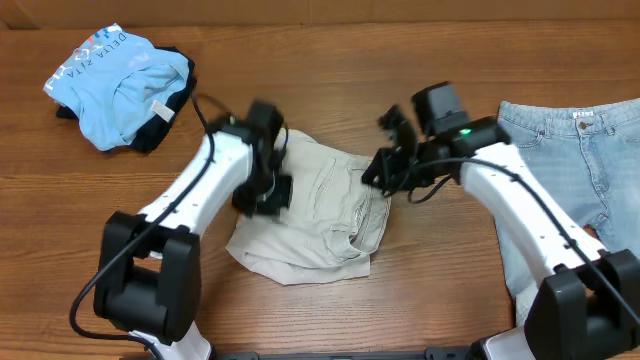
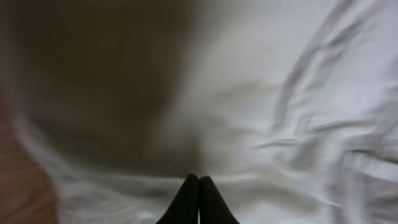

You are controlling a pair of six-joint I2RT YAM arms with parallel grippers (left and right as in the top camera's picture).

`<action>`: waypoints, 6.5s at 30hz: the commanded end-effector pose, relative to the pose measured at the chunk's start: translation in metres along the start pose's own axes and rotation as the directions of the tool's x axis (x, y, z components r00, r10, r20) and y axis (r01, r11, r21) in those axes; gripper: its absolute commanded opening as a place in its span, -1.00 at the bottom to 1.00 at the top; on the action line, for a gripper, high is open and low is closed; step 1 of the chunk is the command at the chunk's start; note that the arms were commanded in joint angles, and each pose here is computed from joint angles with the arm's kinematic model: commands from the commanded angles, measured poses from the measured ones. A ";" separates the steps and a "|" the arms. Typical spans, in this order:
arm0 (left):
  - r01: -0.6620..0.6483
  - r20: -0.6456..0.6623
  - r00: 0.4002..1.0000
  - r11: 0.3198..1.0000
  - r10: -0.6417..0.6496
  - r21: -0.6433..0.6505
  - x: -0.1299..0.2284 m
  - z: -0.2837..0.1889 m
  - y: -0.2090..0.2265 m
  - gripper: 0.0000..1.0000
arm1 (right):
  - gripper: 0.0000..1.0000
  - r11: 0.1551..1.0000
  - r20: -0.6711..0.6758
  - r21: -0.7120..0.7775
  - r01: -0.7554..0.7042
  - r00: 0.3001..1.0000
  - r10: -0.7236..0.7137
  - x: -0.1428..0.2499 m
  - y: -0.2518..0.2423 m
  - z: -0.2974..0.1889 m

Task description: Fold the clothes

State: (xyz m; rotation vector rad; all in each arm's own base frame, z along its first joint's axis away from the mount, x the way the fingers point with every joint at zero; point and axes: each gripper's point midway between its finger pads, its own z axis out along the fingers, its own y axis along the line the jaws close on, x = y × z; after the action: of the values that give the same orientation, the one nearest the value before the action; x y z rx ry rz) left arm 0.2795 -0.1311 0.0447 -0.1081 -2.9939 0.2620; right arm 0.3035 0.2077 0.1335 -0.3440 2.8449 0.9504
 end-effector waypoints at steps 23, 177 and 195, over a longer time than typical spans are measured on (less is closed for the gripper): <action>0.107 0.011 0.994 0.989 -0.109 0.102 -0.013 -0.042 0.025 -0.83 | -0.90 0.986 -0.244 0.116 0.118 0.966 -0.087 0.075 0.013 0.014; 0.260 -0.001 0.957 0.853 -0.291 0.453 -0.032 -0.046 0.020 1.00 | -0.78 0.860 0.217 0.124 -0.495 0.859 0.464 -0.035 -0.054 0.099; 0.441 0.037 0.857 0.767 -0.514 0.466 -0.047 0.017 0.037 1.00 | -0.78 0.884 0.161 0.098 -0.458 0.883 0.440 -0.027 -0.050 0.110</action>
State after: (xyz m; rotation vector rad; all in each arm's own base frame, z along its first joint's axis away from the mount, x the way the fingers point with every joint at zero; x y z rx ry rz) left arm 0.3184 -0.1030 0.0210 0.6672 -2.8684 0.9408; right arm 0.3513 0.2376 0.0295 0.4255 2.8725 0.7788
